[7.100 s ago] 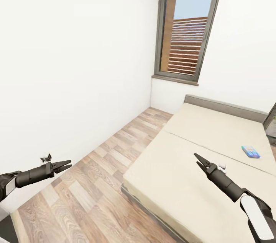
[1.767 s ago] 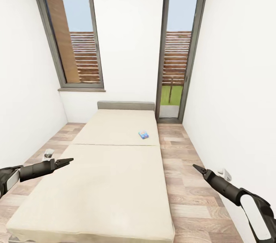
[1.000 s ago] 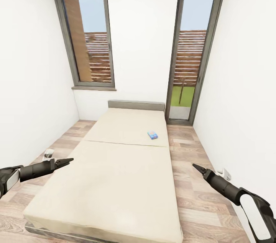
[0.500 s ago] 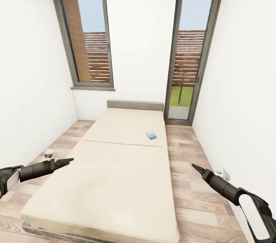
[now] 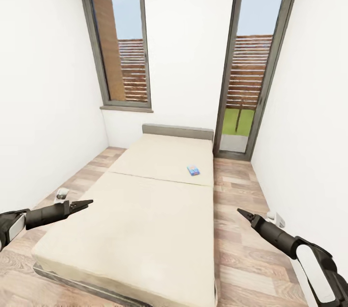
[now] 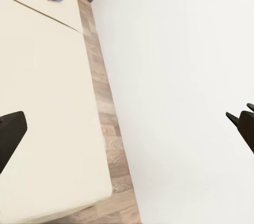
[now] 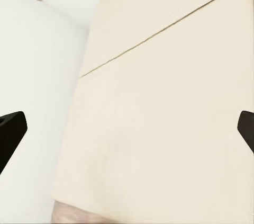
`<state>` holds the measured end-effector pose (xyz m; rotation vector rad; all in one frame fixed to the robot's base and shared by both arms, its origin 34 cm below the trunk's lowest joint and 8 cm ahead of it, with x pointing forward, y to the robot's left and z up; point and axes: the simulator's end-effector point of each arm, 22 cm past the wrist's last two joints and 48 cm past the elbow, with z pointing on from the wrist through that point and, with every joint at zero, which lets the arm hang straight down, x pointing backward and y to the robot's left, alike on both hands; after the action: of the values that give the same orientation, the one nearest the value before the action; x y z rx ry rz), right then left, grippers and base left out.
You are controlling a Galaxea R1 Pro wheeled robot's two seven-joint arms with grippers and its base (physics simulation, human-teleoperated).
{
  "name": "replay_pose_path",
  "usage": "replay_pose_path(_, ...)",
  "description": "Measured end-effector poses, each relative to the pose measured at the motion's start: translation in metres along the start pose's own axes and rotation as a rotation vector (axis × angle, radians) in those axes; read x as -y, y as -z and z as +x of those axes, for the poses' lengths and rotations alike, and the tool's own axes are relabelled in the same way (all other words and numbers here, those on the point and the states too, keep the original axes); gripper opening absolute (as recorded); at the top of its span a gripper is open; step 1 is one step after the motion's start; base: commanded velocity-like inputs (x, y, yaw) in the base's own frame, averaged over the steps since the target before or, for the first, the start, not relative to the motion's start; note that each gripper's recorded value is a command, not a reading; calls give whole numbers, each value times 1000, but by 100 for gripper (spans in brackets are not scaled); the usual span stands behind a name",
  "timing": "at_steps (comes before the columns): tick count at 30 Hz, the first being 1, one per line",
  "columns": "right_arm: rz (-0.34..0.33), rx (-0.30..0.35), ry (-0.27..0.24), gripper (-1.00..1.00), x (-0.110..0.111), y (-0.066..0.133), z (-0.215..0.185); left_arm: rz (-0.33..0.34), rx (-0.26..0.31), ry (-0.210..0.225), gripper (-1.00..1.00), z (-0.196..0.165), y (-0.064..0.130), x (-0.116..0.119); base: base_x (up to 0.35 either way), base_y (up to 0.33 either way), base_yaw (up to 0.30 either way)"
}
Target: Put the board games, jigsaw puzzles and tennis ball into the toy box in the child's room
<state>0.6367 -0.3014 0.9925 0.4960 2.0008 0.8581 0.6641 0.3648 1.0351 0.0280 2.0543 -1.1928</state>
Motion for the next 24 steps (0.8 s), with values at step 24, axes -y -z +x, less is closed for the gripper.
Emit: replay_pose_path(24, -5, -40, 32, 100, -4, -14, 21, -14, -16, 79, 100, 7, 1, -11, 0, -17, 243)
